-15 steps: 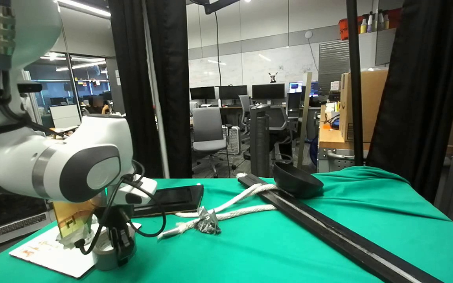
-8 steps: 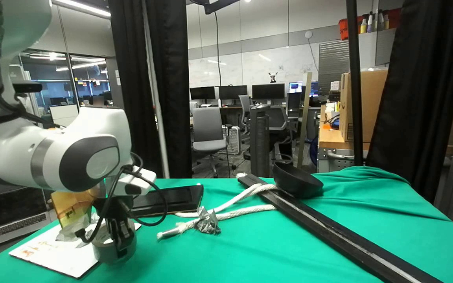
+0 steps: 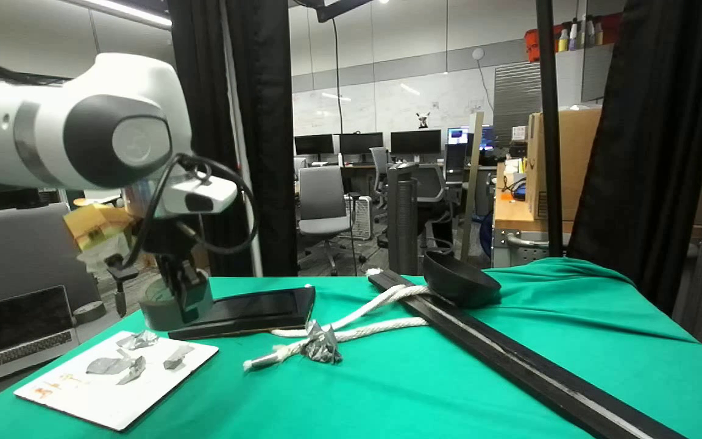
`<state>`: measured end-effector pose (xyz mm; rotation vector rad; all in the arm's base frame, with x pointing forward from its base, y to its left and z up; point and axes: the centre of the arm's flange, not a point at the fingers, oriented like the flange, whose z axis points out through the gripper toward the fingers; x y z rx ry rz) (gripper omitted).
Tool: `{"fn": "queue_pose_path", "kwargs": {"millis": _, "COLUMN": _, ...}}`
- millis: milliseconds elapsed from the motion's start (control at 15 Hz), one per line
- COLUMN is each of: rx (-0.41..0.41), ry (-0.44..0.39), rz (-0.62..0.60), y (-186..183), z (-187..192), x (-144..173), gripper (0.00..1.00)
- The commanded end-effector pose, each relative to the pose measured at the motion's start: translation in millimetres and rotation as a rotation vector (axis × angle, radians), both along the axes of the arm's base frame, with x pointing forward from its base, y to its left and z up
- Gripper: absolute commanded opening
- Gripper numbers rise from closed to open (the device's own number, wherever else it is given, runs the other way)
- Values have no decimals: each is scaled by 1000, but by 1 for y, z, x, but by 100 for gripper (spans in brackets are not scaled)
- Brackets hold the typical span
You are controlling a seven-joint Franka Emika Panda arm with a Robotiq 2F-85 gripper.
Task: Put the masking tape in the bowl
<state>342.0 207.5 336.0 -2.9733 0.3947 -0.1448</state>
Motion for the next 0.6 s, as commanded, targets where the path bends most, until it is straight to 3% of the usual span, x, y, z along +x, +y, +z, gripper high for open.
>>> {"fn": "queue_pose_path", "kwargs": {"millis": 0, "rx": -27, "ry": -99, "rz": 9, "y": -28, "z": 84, "x": 10, "gripper": 13}}
{"fn": "queue_pose_path", "kwargs": {"millis": 533, "rx": -67, "ry": -332, "rz": -49, "y": -73, "z": 200, "x": 75, "gripper": 13}}
